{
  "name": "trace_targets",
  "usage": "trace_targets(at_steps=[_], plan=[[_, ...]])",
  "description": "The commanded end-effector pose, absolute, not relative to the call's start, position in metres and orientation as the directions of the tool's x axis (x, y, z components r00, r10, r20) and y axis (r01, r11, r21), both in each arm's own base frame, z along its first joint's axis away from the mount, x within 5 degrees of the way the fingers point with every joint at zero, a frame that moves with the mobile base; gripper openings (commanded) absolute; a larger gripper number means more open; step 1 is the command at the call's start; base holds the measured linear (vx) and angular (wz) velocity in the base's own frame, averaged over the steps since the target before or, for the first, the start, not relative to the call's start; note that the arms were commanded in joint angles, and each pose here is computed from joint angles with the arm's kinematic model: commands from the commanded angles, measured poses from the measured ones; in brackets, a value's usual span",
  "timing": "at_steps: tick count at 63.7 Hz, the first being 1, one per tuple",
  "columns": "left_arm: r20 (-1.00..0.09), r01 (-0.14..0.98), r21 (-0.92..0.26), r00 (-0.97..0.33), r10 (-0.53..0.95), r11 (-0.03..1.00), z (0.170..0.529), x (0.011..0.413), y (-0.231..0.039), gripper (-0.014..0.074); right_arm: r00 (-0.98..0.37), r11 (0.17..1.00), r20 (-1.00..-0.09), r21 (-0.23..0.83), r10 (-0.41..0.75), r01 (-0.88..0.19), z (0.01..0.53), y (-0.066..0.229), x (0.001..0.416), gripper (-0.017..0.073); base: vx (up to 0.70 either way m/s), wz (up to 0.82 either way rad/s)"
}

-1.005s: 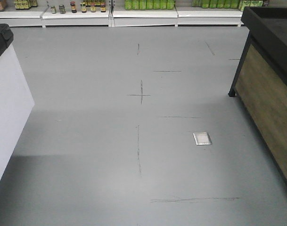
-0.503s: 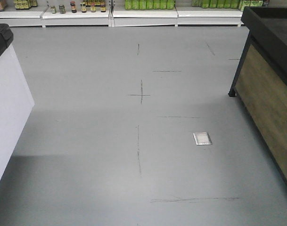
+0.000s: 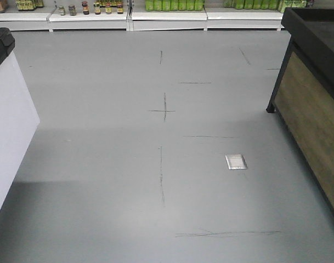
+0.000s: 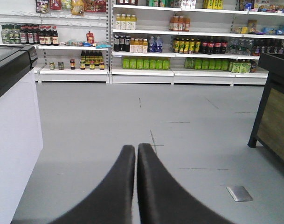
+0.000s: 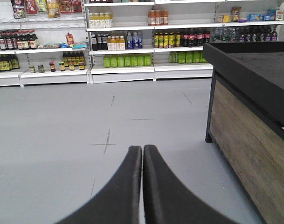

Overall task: Pick three apples into basket with both arms
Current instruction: 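Drive the base forward along the aisle toward the fruit tables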

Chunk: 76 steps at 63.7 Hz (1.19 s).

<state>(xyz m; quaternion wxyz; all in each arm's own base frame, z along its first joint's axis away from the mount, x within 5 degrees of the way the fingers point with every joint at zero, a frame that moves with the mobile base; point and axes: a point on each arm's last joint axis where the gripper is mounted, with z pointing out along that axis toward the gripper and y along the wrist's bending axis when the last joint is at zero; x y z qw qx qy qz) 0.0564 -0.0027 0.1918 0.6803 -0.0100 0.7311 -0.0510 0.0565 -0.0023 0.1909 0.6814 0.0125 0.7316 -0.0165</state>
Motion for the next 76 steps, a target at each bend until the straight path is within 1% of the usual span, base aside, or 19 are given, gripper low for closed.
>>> trace_targets(at_steps=[1,46,76], plan=[[-0.995,0.077,-0.097,0.013,-0.098,0.992,0.1983,0.0556,-0.0039,-0.0006,0.008,0.999,-1.0,-0.009,-0.009,0.047,0.1948,-0.0026,0.0562,-0.0008,0.04,0.01],[-0.995,0.077,-0.097,0.013,-0.098,0.992,0.1983,0.0556,-0.0039,-0.0006,0.008,0.999,-1.0,-0.009,-0.009,0.047,0.1948,-0.0026,0.0562,-0.0008,0.1,-0.02],[-0.995,0.077,-0.097,0.013,-0.098,0.992,0.1983,0.0556,-0.0039,-0.0006,0.008,0.999,-1.0,-0.009,-0.009,0.047,0.1948,-0.0026,0.0562,-0.0008,0.14,0.1]])
